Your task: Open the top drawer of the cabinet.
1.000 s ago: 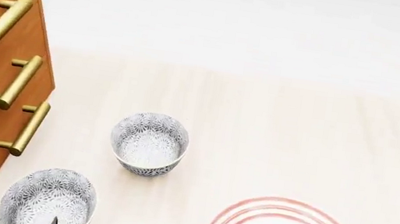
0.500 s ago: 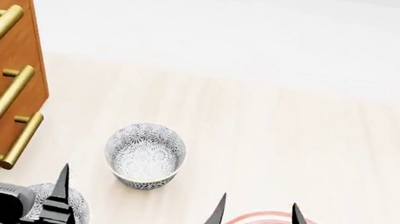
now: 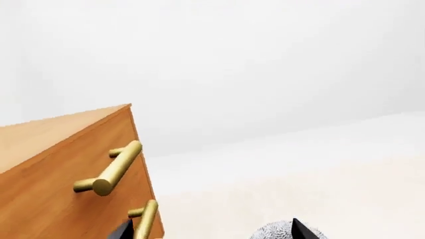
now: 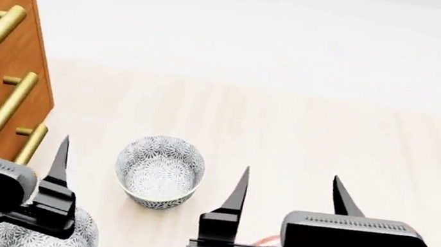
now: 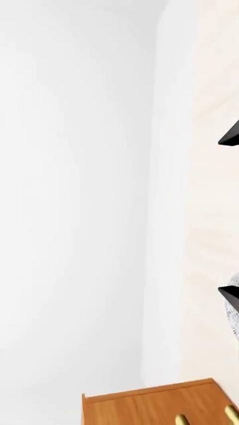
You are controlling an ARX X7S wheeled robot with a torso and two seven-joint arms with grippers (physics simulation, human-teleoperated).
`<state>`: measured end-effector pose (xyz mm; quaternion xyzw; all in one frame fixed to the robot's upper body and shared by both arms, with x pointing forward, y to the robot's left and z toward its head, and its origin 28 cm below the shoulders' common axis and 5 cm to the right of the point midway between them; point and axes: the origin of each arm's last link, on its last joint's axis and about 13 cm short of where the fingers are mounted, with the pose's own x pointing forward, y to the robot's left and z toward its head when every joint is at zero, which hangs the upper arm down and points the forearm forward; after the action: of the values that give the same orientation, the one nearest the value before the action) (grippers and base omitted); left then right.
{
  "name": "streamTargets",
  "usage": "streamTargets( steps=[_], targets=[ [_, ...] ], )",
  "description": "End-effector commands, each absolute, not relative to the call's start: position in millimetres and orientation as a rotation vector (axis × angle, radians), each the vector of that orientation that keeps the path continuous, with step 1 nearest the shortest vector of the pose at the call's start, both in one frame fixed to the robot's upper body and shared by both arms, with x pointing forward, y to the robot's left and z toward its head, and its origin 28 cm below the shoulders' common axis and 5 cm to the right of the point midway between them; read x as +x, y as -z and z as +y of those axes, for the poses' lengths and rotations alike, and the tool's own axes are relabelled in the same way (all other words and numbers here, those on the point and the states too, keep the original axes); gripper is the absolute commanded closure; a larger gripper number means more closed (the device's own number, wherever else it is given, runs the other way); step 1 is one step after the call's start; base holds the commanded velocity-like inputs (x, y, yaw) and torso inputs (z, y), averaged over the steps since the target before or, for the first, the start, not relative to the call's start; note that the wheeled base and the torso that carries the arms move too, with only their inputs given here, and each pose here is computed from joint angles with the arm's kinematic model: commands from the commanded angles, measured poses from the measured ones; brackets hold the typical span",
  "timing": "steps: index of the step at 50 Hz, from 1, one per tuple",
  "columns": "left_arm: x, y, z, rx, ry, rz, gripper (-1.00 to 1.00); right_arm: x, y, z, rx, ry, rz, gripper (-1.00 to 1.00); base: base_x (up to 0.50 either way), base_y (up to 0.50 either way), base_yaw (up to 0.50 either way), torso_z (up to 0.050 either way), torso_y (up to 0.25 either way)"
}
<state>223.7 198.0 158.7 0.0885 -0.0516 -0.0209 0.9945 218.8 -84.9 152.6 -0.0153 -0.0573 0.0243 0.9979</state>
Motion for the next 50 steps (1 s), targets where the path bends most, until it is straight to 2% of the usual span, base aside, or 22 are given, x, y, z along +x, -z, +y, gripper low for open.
streamTargets(
  steps=[1,2,3,6,8,12,31,50],
  targets=[
    [223.0,-162.9,205.7,0.75,0.048,-0.276,-1.0,214.6,-154.7,-83.3,-0.04,-0.058,-0.116,-1.0,0.0,0.0,0.0,0.0,0.0],
    [223.1,-164.3,206.5,0.777,0.045,-0.286,-1.0,214.4,-154.8,-83.4,-0.039,-0.057,-0.116,-1.0,0.0,0.0,0.0,0.0,0.0],
    [223.8,-167.4,210.2,0.954,0.03,-0.345,-1.0,212.7,-153.5,-83.6,-0.038,-0.055,-0.115,-1.0,0.0,0.0,0.0,0.0,0.0],
    [225.0,-170.9,212.6,1.096,0.022,-0.392,-1.0,211.2,-152.8,-84.1,-0.041,-0.053,-0.114,-1.0,0.0,0.0,0.0,0.0,0.0],
    [228.4,-174.5,216.7,1.279,-0.015,-0.437,-1.0,209.8,-152.9,-85.1,-0.045,-0.046,-0.117,-1.0,0.0,0.0,0.0,0.0,0.0],
    [229.4,-186.6,219.7,1.389,-0.064,-0.488,-1.0,208.7,-152.5,-84.5,-0.045,-0.045,-0.118,-1.0,0.0,0.0,0.0,0.0,0.0],
    [239.9,-190.8,220.5,1.446,-0.048,-0.457,-1.0,203.4,-143.1,-85.9,-0.042,-0.041,-0.112,-1.0,0.0,0.0,0.0,0.0,0.0],
    [288.3,-200.2,227.7,1.46,-0.126,-0.381,-1.0,202.7,-142.1,-87.7,-0.052,-0.036,-0.106,-1.0,0.0,0.0,0.0,0.0,0.0]
  ],
)
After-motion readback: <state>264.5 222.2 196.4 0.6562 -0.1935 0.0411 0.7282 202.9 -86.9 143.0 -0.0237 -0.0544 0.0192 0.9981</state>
